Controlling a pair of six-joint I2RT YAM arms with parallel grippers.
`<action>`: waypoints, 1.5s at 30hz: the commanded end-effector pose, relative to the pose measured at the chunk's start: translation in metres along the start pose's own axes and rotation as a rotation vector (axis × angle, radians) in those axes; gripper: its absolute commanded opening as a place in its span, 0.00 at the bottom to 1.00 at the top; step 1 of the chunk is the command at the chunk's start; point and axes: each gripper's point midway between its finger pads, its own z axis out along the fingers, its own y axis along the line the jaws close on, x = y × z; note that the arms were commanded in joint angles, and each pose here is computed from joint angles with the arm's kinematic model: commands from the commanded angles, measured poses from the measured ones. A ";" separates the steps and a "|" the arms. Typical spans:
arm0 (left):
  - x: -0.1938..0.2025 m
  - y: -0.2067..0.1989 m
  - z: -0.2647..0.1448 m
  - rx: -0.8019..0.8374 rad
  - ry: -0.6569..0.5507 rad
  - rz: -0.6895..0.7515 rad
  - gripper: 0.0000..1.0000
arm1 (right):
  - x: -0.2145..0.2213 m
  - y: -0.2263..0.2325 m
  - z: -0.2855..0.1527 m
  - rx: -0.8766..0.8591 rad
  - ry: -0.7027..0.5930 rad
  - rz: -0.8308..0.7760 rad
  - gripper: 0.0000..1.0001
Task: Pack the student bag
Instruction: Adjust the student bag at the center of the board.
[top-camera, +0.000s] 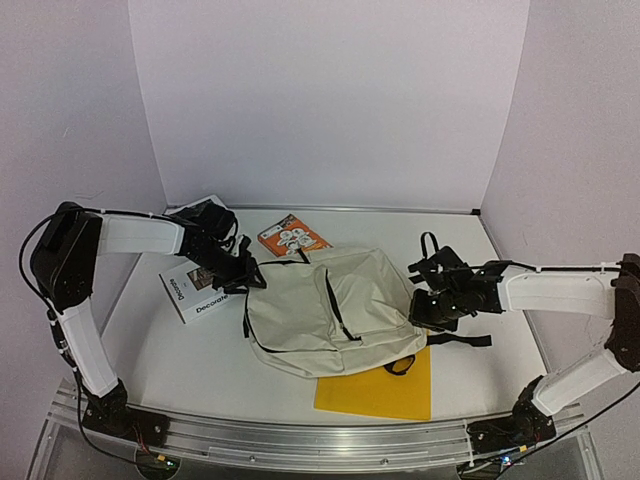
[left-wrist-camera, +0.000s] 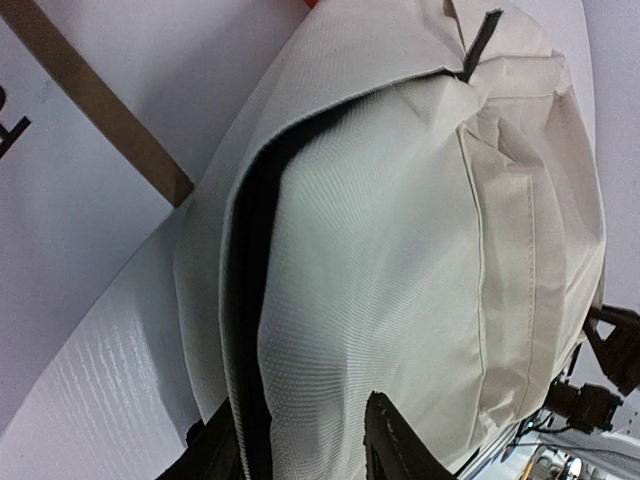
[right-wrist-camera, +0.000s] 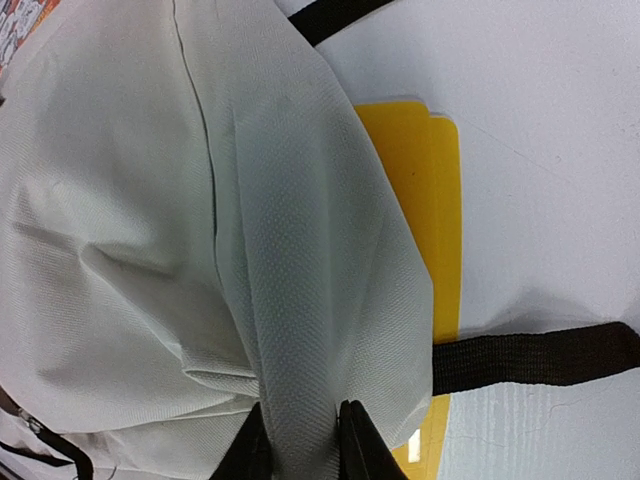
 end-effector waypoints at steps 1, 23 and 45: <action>-0.007 -0.028 -0.003 0.135 -0.005 0.038 0.28 | -0.020 0.008 -0.003 -0.001 -0.068 -0.035 0.11; 0.070 -0.167 -0.019 0.407 0.037 0.362 0.00 | -0.254 0.054 -0.031 0.207 -0.532 -0.134 0.00; 0.017 -0.134 -0.046 0.280 -0.081 0.279 0.76 | -0.242 0.170 -0.051 -0.343 -0.401 -0.266 0.86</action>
